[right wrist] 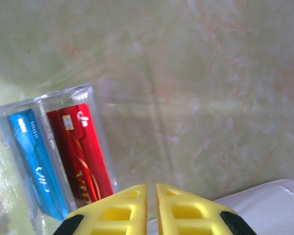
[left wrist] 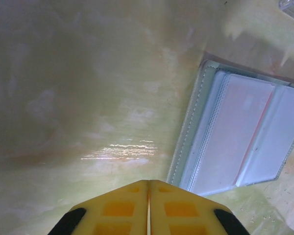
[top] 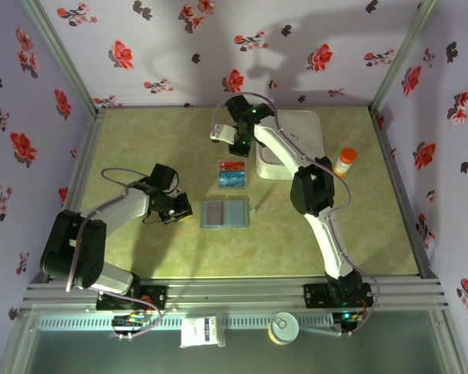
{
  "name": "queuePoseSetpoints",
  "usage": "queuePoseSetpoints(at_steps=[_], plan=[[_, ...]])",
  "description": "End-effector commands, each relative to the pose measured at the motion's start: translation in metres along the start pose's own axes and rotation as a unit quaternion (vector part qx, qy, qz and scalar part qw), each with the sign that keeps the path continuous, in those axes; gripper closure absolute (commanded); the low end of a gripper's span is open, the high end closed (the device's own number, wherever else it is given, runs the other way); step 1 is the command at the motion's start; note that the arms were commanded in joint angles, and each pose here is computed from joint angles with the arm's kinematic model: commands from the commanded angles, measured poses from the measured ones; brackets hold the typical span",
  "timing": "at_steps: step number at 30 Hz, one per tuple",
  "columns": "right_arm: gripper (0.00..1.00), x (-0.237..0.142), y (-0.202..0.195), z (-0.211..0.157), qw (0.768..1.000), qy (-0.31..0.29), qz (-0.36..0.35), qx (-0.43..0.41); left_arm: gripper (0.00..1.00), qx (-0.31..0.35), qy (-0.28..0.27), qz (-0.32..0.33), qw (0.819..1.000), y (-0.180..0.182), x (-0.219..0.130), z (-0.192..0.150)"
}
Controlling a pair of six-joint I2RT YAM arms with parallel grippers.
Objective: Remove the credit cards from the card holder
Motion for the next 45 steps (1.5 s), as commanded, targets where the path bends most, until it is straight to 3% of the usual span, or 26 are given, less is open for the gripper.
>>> queuePoseSetpoints(at_steps=[1,14,24,35,45], plan=[[0.86,-0.002,-0.006,0.0,1.0,-0.009,-0.016,0.02,0.92,0.005,0.002,0.001,1.0,0.0,-0.001,0.005],[0.82,-0.019,0.005,-0.002,0.993,-0.042,-0.01,0.113,0.92,0.007,-0.006,-0.021,1.0,-0.005,0.0,0.011],[0.79,-0.046,0.039,-0.014,0.968,-0.091,-0.03,0.233,0.92,0.004,-0.013,-0.05,0.999,-0.01,0.005,0.015],[0.79,-0.046,0.096,-0.029,0.902,-0.145,0.021,0.407,0.92,0.014,-0.004,-0.063,0.998,-0.021,0.018,0.016],[0.89,-0.016,0.135,-0.057,0.806,-0.155,0.122,0.558,0.93,0.023,0.011,-0.063,0.998,-0.027,0.028,0.015]])
Point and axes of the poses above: each hand's point on the last joint's axis, 136 mm out from that joint toward the fingers, its own x axis out along the fingers, its own y axis along the line the jaws close on, z = x × y, the point moved 9 cm from there along -x, back along the fingers, and after that the axes turned 14 degrees about x, right-handed, at the moved point
